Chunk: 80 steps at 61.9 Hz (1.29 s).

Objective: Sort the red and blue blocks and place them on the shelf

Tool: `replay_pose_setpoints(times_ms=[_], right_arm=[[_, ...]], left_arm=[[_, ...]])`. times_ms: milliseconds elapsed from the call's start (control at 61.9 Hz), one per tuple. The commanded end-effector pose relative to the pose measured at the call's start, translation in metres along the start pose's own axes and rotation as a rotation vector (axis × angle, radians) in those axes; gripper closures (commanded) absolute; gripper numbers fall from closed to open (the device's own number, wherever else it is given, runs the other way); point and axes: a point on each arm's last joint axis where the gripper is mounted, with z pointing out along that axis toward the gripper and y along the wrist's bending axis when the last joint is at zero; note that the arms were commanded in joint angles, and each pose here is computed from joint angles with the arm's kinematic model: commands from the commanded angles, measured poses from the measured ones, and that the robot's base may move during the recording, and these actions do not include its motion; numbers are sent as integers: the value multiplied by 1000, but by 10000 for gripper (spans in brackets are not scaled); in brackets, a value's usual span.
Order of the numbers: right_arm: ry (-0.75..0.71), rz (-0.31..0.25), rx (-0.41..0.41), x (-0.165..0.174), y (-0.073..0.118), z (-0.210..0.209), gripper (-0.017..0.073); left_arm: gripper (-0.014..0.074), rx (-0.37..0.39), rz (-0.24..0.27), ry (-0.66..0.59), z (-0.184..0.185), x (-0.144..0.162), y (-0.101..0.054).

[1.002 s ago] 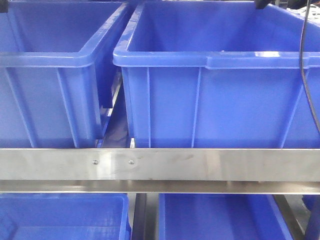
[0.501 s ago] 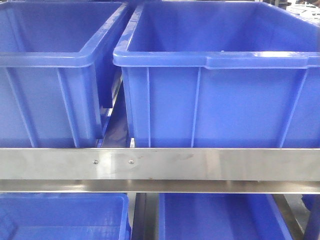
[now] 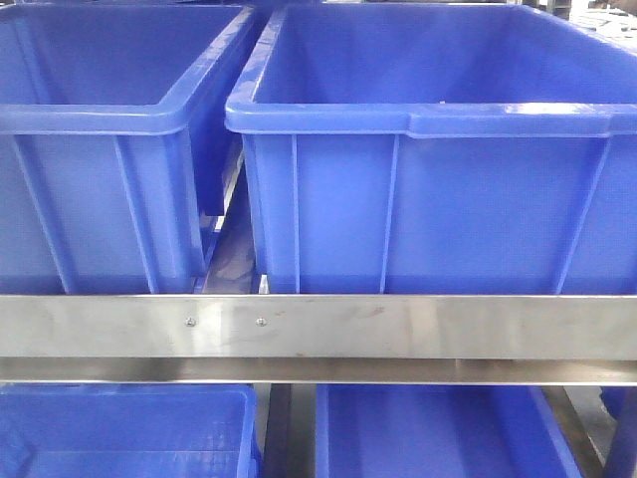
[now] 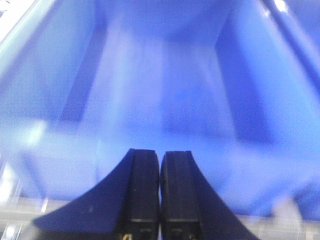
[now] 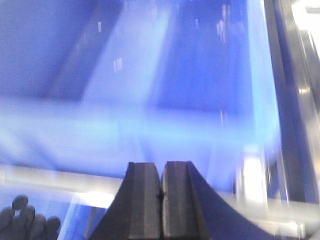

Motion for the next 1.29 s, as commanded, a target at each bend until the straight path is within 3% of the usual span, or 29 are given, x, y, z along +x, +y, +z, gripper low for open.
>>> replay_pose_setpoints(times_ms=[0,275,1277], right_arm=[[-131,-3,-36,-4,2,-11,487],[-134,-3,-36,4,0,-15,487],[-149,-14,-32,4,0,-20,487]], left_arm=[[456,44,-9,-122,-8,-5,-2],[456,45,-8,-106,-8,13,1],[456,44,-11,-103,-8,13,1]])
